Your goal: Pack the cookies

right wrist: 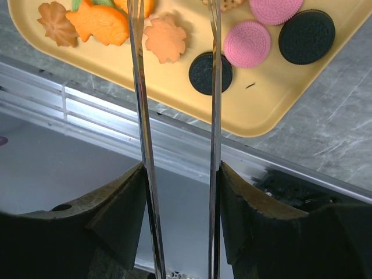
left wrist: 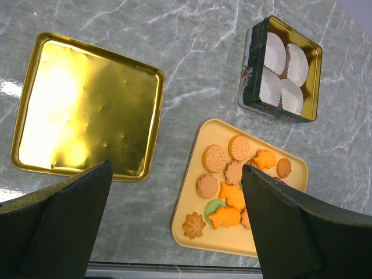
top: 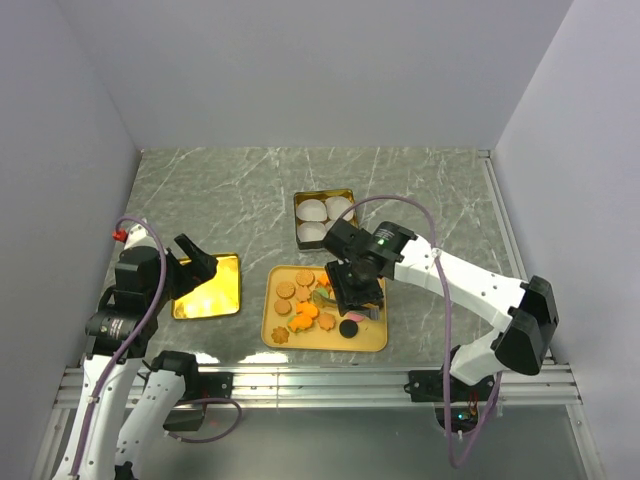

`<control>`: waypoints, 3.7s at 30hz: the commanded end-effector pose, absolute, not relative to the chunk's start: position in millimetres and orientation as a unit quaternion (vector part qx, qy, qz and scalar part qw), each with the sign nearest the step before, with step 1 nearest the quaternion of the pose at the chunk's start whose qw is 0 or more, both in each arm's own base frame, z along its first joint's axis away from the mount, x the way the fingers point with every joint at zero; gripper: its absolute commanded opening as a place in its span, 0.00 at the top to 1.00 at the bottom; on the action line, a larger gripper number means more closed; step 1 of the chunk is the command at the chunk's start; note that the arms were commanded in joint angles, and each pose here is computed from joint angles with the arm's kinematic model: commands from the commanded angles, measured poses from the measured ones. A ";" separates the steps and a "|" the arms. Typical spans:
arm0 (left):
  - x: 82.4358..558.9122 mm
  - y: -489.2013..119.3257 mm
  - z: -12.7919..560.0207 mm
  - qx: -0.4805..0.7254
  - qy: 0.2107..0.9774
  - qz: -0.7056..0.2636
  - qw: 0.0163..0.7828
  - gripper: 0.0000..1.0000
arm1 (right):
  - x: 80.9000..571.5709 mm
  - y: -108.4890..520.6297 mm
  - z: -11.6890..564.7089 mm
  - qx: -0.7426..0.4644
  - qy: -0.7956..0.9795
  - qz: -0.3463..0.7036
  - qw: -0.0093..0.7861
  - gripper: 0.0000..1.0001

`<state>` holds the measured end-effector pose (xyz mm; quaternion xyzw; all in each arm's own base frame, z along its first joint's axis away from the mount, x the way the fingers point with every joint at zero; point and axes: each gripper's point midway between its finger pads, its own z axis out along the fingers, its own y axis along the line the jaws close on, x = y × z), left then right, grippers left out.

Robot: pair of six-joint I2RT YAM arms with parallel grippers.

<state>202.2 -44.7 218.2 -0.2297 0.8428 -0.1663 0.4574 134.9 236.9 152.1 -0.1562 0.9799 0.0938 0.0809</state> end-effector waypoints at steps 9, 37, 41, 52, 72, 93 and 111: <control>205.0 -48.7 226.0 -0.214 0.837 -0.177 0.472 0.01 | 147.0 258.9 151.9 -0.177 0.973 0.110 0.095 0.44; 203.9 -49.8 227.5 -0.212 0.835 -0.180 0.475 0.01 | 146.7 265.4 168.7 -0.172 0.970 0.131 0.109 0.71; 204.2 -50.8 226.6 -0.211 0.836 -0.181 0.473 0.01 | 146.7 267.5 175.7 -0.166 0.969 0.142 0.116 0.75; 204.5 -51.9 224.8 -0.208 0.839 -0.181 0.469 0.01 | 154.8 267.0 199.4 -0.166 0.966 0.140 0.140 0.81; 207.4 -55.5 221.4 -0.197 0.845 -0.183 0.463 0.02 | 296.5 283.4 292.9 -0.111 0.947 0.186 0.238 0.81; 206.2 -69.6 210.9 -0.170 0.865 -0.187 0.433 0.05 | 389.0 291.2 214.2 -0.054 0.955 0.182 0.228 0.84; 203.5 -80.4 207.1 -0.151 0.873 -0.194 0.421 0.06 | 395.9 291.8 140.1 -0.029 0.973 0.147 0.175 0.80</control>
